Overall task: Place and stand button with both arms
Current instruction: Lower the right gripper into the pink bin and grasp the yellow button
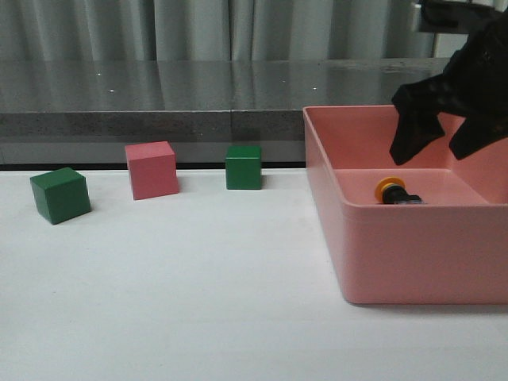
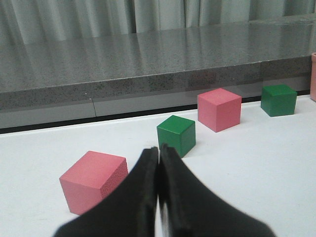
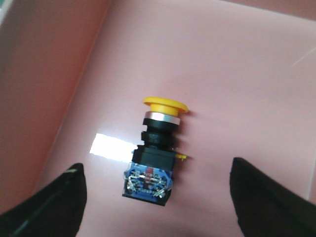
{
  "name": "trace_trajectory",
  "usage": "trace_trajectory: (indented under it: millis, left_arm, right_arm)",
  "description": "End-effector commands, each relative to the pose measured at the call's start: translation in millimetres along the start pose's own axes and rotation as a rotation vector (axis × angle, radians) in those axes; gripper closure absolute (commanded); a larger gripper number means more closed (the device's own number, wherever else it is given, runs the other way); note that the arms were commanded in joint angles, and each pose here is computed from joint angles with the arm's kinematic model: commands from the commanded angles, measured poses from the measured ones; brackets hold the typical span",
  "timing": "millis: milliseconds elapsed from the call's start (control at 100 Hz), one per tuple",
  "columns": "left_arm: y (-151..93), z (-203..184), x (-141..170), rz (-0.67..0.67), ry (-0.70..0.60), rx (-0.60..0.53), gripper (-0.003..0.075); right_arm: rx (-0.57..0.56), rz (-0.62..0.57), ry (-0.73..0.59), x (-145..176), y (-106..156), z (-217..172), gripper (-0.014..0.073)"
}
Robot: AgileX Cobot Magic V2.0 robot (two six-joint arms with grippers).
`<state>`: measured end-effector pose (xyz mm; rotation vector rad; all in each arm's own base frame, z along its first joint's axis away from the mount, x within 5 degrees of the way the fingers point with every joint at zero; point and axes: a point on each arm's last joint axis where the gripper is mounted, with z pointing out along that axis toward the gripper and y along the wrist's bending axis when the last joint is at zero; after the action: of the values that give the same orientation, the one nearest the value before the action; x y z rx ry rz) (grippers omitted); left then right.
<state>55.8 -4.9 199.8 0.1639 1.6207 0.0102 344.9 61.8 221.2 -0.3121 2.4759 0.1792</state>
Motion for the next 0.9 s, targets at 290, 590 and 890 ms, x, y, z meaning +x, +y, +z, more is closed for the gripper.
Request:
trace_trajectory:
  millis: [290,590,890]
  left_arm:
    - [-1.1,0.3,5.9,-0.013,-0.067,-0.003,0.074]
    - [-1.1,0.3,5.9,-0.013,-0.067,-0.003,0.074]
    - [-1.1,0.3,5.9,-0.013,-0.067,-0.003,0.074]
  right_arm:
    - [0.02,0.006,-0.031,-8.3,-5.5,29.8,0.0]
    - [0.024,0.014,-0.013,-4.3,-7.4,46.0,0.0167]
    - [-0.011,-0.004,0.02,-8.3,2.7,42.0,0.0615]
